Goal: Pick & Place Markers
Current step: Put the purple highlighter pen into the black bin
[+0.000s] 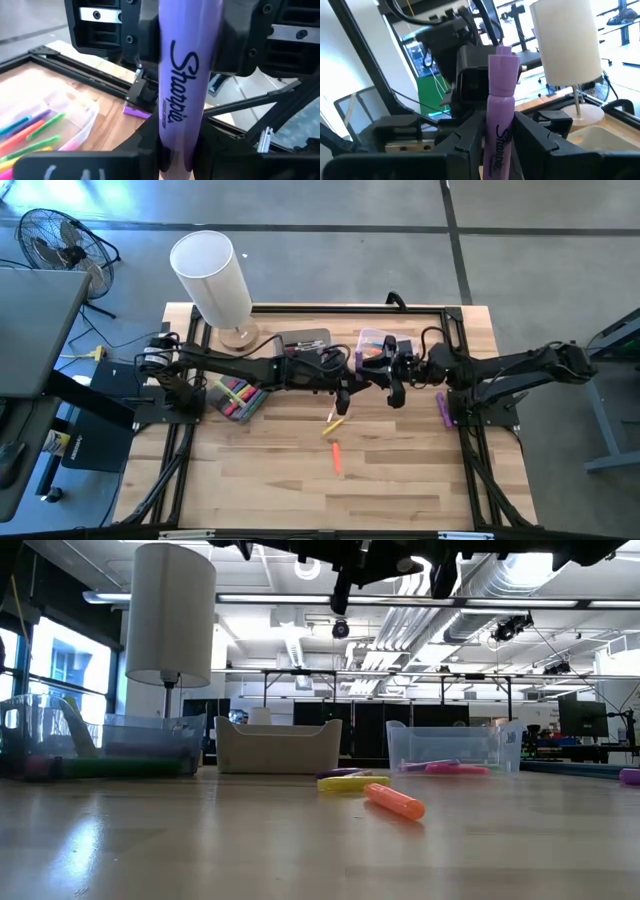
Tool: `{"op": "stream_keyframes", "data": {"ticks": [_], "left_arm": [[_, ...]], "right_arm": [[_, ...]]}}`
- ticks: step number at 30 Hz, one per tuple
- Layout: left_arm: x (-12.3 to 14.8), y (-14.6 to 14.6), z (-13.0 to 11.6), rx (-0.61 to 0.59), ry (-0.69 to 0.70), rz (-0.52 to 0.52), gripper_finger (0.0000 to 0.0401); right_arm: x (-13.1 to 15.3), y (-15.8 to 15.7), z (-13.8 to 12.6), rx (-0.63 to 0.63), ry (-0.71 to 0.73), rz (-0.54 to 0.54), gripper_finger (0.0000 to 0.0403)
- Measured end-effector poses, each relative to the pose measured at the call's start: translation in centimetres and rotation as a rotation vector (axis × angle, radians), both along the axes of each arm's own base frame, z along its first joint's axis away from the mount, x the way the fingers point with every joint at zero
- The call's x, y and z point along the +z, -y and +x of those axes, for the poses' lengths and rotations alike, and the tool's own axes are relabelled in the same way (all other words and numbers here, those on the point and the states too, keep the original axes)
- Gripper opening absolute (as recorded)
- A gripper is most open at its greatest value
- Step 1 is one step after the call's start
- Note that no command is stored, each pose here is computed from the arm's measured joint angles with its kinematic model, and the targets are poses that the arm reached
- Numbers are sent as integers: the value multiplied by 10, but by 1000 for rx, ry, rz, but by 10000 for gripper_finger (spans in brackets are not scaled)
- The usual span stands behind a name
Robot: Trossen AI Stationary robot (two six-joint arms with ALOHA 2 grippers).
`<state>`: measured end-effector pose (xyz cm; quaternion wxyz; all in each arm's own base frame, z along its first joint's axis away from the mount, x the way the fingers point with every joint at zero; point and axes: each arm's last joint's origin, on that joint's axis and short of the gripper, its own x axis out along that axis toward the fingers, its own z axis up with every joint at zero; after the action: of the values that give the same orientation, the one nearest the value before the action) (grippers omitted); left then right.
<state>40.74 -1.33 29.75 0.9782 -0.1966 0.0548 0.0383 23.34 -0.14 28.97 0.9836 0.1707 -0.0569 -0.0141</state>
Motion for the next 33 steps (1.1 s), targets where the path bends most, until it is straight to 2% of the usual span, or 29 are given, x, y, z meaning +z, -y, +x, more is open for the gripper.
{"op": "stream_keyframes", "data": {"ticks": [5,8,12,15,17,19,21,24,30,33], "left_arm": [[-2,-1,-1,36,-26,-12,63],[-5,-2,-6,89,-105,-27,67],[8,-6,-27,184,-217,-24,65],[12,-9,-53,253,-379,-6,63],[16,-10,-68,283,-458,-40,63],[15,-11,-93,310,-616,-59,63],[14,-11,-109,344,-702,-102,63],[-5,-6,-138,373,-885,-158,63],[-55,6,-185,429,-985,-350,63],[-83,8,-199,454,-1054,-486,63]], "right_arm": [[-2,0,0,8,-24,0,112],[-5,0,-1,-2,-58,-2,126],[-4,0,-7,-19,-93,-1,141],[-5,1,-13,-25,-136,-1,148],[-5,1,-16,-27,-157,-1,149],[-5,1,-18,-27,-173,-1,149],[-8,1,-18,-26,-199,0,149],[-9,1,-17,-26,-205,34,149],[-10,1,-17,-29,-205,70,150],[-10,1,-17,-29,-205,97,149]]}}
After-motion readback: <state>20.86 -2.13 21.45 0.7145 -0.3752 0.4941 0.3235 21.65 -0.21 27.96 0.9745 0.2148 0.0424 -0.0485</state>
